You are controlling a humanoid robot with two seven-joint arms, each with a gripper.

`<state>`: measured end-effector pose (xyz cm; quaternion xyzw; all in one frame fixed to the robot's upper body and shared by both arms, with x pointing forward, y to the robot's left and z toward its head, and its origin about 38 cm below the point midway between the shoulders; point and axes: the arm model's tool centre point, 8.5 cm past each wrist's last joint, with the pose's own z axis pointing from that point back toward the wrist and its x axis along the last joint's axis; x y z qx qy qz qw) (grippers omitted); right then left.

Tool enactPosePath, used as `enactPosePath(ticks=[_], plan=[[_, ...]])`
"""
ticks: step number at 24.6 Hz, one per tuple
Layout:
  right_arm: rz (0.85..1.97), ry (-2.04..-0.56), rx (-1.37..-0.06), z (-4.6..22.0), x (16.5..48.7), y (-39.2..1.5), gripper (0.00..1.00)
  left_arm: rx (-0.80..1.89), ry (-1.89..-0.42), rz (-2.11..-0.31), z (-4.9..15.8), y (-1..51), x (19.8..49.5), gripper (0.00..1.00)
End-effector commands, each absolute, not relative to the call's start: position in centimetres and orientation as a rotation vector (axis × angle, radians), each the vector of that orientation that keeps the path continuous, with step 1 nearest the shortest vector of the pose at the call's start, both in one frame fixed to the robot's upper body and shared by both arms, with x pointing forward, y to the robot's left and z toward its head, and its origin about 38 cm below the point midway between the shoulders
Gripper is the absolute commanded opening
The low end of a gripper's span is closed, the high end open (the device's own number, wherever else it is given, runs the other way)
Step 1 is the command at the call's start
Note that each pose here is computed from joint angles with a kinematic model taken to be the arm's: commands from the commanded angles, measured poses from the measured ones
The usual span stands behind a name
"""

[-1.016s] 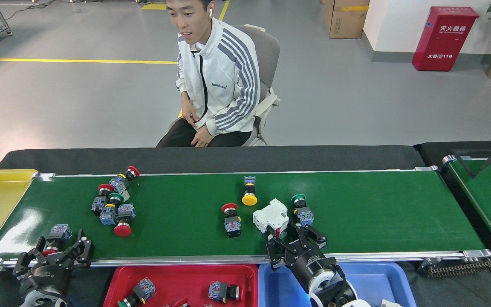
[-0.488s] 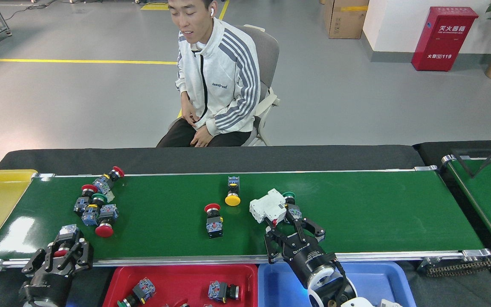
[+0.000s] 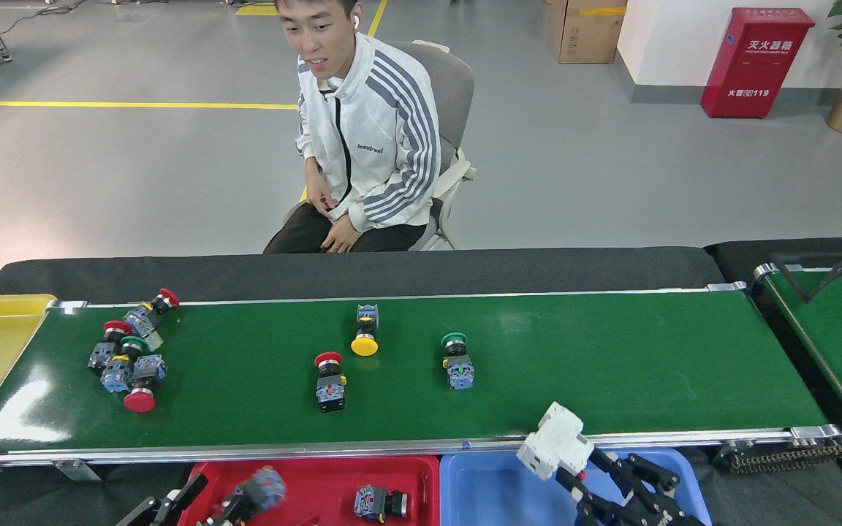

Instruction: Pick switch part from conveyor to tray

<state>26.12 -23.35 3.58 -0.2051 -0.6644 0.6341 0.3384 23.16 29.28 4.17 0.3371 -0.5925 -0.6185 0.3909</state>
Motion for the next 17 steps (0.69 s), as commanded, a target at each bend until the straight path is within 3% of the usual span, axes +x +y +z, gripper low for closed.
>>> enactPosePath(ticks=[1, 5, 8, 10, 14, 17], plan=[[1.653, -1.797, -0.513, 4.5, 25.3, -22.9, 1.0, 0.903, -1.488, -1.547, 4.7, 30.1, 23.3, 1.0], [1.611, -1.778, -0.563, 4.8, 25.3, -24.0, 1.0, 1.083, -1.249, -1.374, 4.1, 35.0, 23.9, 1.0], [1.436, -1.726, -0.696, 5.2, 26.2, -25.6, 1.0, 1.133, -1.144, -1.324, 3.5, 37.5, 24.0, 1.0], [1.256, -1.581, -0.827, 4.8, 27.0, -26.8, 0.99, 1.147, -1.126, -1.328, 3.6, 38.4, 24.0, 1.0], [1.038, -1.241, -1.049, 4.2, 27.8, -30.5, 0.98, 1.168, -1.138, -1.329, 4.2, 38.8, 25.0, 1.0], [0.987, -1.153, -1.098, 4.1, 27.7, -31.5, 0.98, 1.186, -1.129, -1.346, 4.5, 40.8, 28.0, 1.0]])
